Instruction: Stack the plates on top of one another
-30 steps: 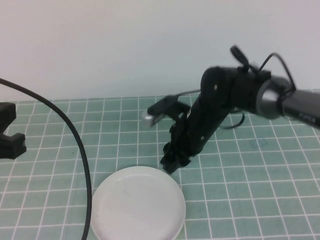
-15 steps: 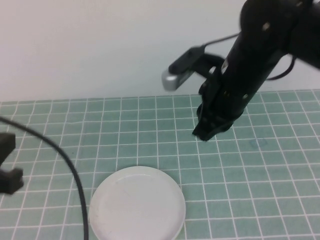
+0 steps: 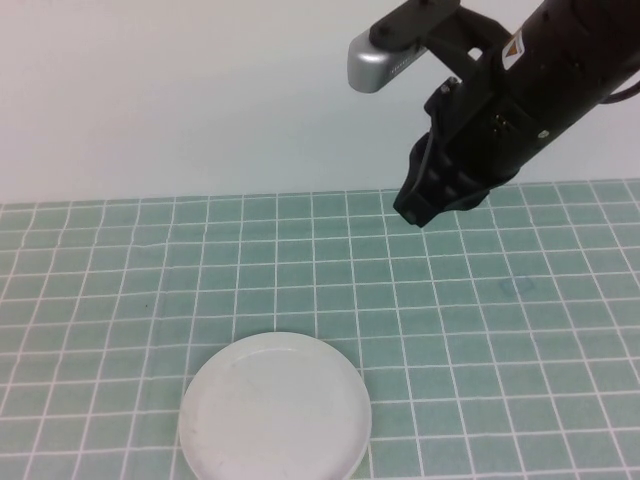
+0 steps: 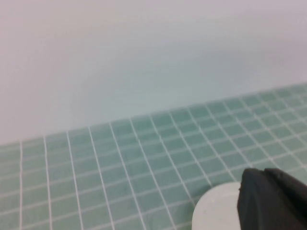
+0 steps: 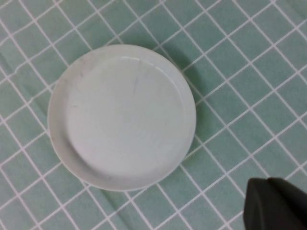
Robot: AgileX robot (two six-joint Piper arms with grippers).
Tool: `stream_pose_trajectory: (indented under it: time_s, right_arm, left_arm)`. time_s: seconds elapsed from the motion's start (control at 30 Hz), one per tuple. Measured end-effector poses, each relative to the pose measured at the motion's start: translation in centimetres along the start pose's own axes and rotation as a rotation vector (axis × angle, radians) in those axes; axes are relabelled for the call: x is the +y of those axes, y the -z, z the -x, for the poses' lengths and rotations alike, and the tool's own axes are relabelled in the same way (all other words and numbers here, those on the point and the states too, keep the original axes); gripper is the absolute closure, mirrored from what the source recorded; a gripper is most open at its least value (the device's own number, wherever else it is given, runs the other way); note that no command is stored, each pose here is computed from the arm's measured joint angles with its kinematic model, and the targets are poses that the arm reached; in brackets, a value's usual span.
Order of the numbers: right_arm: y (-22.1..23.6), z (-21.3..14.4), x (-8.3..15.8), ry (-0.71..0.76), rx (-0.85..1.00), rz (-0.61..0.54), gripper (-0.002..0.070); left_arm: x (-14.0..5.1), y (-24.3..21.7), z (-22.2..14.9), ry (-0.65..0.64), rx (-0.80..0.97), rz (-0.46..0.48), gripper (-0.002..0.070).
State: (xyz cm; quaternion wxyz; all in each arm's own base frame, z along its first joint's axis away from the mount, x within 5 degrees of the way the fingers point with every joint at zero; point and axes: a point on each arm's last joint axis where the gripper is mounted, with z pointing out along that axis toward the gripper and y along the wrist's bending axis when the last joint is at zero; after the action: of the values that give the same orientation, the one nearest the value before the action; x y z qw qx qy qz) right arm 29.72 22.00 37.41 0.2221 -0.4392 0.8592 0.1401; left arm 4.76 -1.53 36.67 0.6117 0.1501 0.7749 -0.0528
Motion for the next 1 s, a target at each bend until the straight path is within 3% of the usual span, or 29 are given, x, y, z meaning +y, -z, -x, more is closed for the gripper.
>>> stream_pose_trajectory:
  time_s: [0.23,0.4,0.63,0.77,0.9,1.0]
  right_arm:
    - [0.2,-0.2,0.2,-0.008,0.021,0.009,0.0678]
    - [0.2,-0.4,0.1,-0.036,0.035,0.001,0.0678]
    - [0.5,-0.4,0.2,0.016,0.030,0.002,0.0678]
    - [2.4,0.7,0.2,0.027,-0.146,-0.053,0.0678]
    - [6.1,1.3,0.5,0.053,-0.361,-0.154,0.0678]
    - [9.5,-0.3,1.3,0.083,-0.457,-0.243,0.0678]
  left_arm:
    - [-0.1,2.1,-0.2,-0.008,-0.077,0.013,0.0676]
    - [0.8,1.2,-1.0,-0.075,-0.072,0.114,0.0676]
    - [2.1,-1.2,-5.9,0.131,-0.125,0.310,0.0676]
    - [1.5,-2.1,-10.3,0.180,-0.112,0.292,0.0676]
    - [0.6,-2.9,-13.9,0.149,-0.102,0.233,0.0676]
    - [-0.3,-4.1,-15.8,0.074,-0.072,0.161,0.0676]
